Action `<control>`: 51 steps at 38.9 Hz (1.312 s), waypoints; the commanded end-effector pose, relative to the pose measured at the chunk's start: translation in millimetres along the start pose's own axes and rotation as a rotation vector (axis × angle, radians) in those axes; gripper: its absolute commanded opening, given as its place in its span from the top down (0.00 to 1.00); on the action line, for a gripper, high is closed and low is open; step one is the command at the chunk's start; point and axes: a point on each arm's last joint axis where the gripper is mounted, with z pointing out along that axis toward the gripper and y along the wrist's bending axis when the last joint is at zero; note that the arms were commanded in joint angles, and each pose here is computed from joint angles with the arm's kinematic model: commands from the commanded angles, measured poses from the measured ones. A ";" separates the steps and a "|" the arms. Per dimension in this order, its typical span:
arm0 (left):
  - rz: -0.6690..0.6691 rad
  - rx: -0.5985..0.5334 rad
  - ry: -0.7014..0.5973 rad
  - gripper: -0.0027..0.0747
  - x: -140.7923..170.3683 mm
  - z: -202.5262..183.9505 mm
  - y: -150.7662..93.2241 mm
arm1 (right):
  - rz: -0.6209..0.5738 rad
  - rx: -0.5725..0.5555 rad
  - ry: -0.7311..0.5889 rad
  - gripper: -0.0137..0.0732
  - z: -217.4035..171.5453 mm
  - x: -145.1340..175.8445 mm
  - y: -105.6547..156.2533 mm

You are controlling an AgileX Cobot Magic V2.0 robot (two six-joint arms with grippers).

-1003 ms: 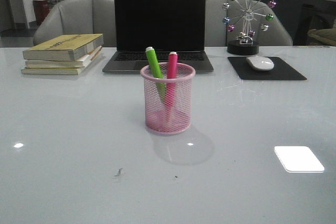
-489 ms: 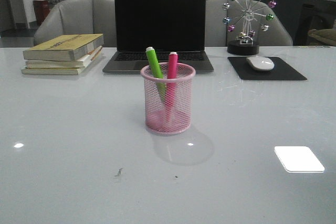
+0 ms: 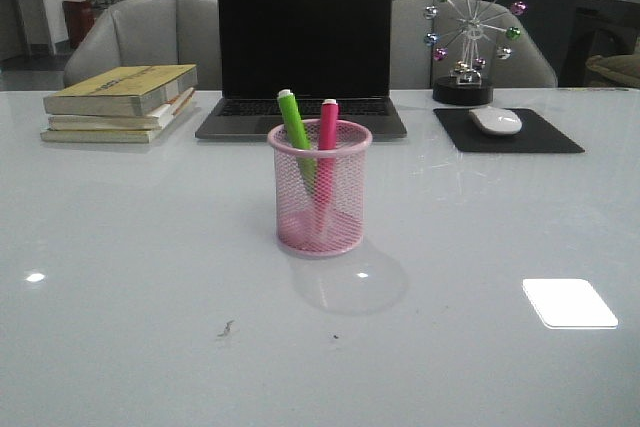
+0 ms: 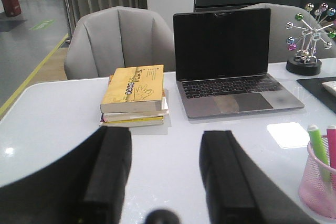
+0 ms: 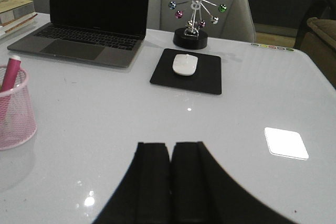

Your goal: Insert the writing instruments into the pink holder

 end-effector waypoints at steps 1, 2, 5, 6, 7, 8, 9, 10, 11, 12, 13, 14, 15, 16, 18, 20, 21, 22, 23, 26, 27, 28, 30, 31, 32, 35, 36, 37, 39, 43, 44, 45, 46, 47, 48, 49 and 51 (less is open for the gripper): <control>-0.004 -0.014 -0.113 0.48 -17.1 -1.7 1.4 | -0.005 0.013 -0.137 0.79 -3.8 6.9 -0.4; -0.004 -0.014 -0.113 0.48 -17.1 -1.7 1.4 | -0.005 0.014 -0.148 0.79 -5.0 11.3 -0.3; -0.004 -0.014 -0.113 0.48 -17.1 -1.7 1.4 | -0.005 0.017 -0.173 0.79 -7.4 27.5 0.2; -0.004 -0.014 -0.113 0.48 -17.1 -1.7 1.4 | -0.005 0.018 -0.187 0.79 -8.1 30.9 0.3; -0.004 -0.014 -0.113 0.48 -17.1 -1.7 1.4 | -0.005 0.019 -0.197 0.79 -8.8 36.1 0.4; -0.004 -0.014 -0.113 0.48 -17.1 -1.7 1.4 | -0.005 0.019 -0.201 0.79 -9.9 38.8 0.5; -0.004 -0.014 -0.113 0.48 -17.1 -1.7 1.4 | -0.005 0.017 -0.192 0.79 -11.4 38.9 0.7; -0.004 -0.014 -0.113 0.48 -17.1 -1.7 1.4 | -0.005 0.016 -0.187 0.79 -12.5 39.2 0.8; -0.004 -0.014 -0.113 0.48 -17.1 -1.7 1.4 | -0.005 0.016 -0.194 0.79 -13.9 39.2 0.9; -0.004 -0.014 -0.113 0.48 -17.1 -1.7 1.4 | -0.005 0.015 -0.189 0.79 -14.5 40.8 1.0; -0.004 -0.014 -0.113 0.48 -17.1 -1.7 1.4 | -0.005 0.014 -0.188 0.79 -15.7 41.6 1.1; -0.004 -0.014 -0.113 0.48 -17.1 -1.7 1.4 | -0.005 0.013 -0.187 0.79 -16.4 42.7 1.2; -0.004 -0.014 -0.113 0.48 -17.1 -1.7 1.4 | -0.006 0.012 -0.183 0.79 -17.5 43.8 1.4; -0.004 -0.014 -0.113 0.48 -17.1 -1.7 1.4 | -0.006 0.011 -0.180 0.79 -18.5 44.7 1.5; -0.004 -0.014 -0.113 0.48 -17.1 -1.7 1.4 | -0.006 0.008 -0.139 0.79 -17.5 48.2 1.7; -0.004 -0.014 -0.111 0.48 -16.9 -1.2 1.4 | -0.006 0.005 -0.106 0.79 -17.3 51.2 2.0; -0.004 -0.014 -0.111 0.48 -16.9 -1.2 1.4 | -0.006 0.004 -0.091 0.79 -17.1 52.6 2.1; -0.004 -0.014 -0.109 0.48 -16.8 -0.8 1.4 | -0.006 0.003 -0.083 0.79 -17.1 53.4 2.2; -0.004 -0.014 -0.107 0.48 -16.6 -0.4 1.4 | -0.006 0.002 -0.073 0.79 -17.0 54.2 2.3; -0.004 -0.014 -0.107 0.48 -16.6 -0.4 1.4 | -0.006 0.000 -0.054 0.79 -16.9 56.0 2.4; -0.004 -0.014 -0.107 0.48 -16.6 -0.4 1.4 | -0.006 0.000 -0.053 0.79 -16.9 56.1 2.4; -0.004 -0.014 -0.107 0.48 -16.6 -0.4 1.4 | -0.006 0.000 -0.053 0.79 -16.9 56.1 2.4; -0.004 -0.014 -0.107 0.48 -16.6 -0.4 1.4 | -0.006 0.000 -0.053 0.79 -16.9 56.1 2.4; -0.004 -0.014 -0.107 0.48 -16.6 -0.4 1.4 | -0.006 0.000 -0.053 0.79 -16.9 56.1 2.4; -0.004 -0.014 -0.107 0.48 -16.6 -0.4 1.4 | -0.006 0.000 -0.053 0.79 -16.9 56.1 2.4; -0.004 -0.014 -0.107 0.48 -16.6 -0.4 1.4 | -0.006 0.000 -0.053 0.79 -16.9 56.1 2.4; -0.004 -0.014 -0.107 0.48 -16.6 -0.4 1.4 | -0.006 0.000 -0.053 0.79 -16.9 56.1 2.4; -0.004 -0.014 -0.107 0.48 -16.6 -0.4 1.4 | -0.006 0.000 -0.053 0.79 -16.9 56.1 2.4; -0.004 -0.014 -0.107 0.48 -16.6 -0.4 1.4 | -0.006 0.000 -0.053 0.79 -16.9 56.1 2.4; -0.004 -0.014 -0.107 0.48 -16.6 -0.4 1.4 | -0.006 0.000 -0.053 0.79 -16.9 56.1 2.4; -0.004 -0.014 -0.107 0.48 -16.6 -0.4 1.4 | -0.006 0.000 -0.053 0.79 -16.9 56.1 2.4; -0.004 -0.014 -0.107 0.48 -16.6 -0.4 1.4 | -0.006 0.000 -0.053 0.79 -16.9 56.1 2.4; -0.004 -0.014 -0.107 0.48 -16.6 -0.4 1.4 | -0.006 0.000 -0.053 0.79 -16.9 56.1 2.4; -0.004 -0.014 -0.107 0.48 -16.6 -0.4 1.4 | -0.006 0.000 -0.053 0.79 -16.9 56.1 2.4; -0.004 -0.014 -0.107 0.48 -16.6 -0.4 1.4 | -0.006 0.000 -0.053 0.79 -16.9 56.1 2.4; -0.004 -0.014 -0.107 0.48 -16.6 -0.4 1.4 | -0.006 0.000 -0.053 0.79 -16.9 56.1 2.4; -0.004 -0.014 -0.107 0.48 -16.6 -0.4 1.4 | -0.006 0.000 -0.053 0.79 -16.9 56.1 2.4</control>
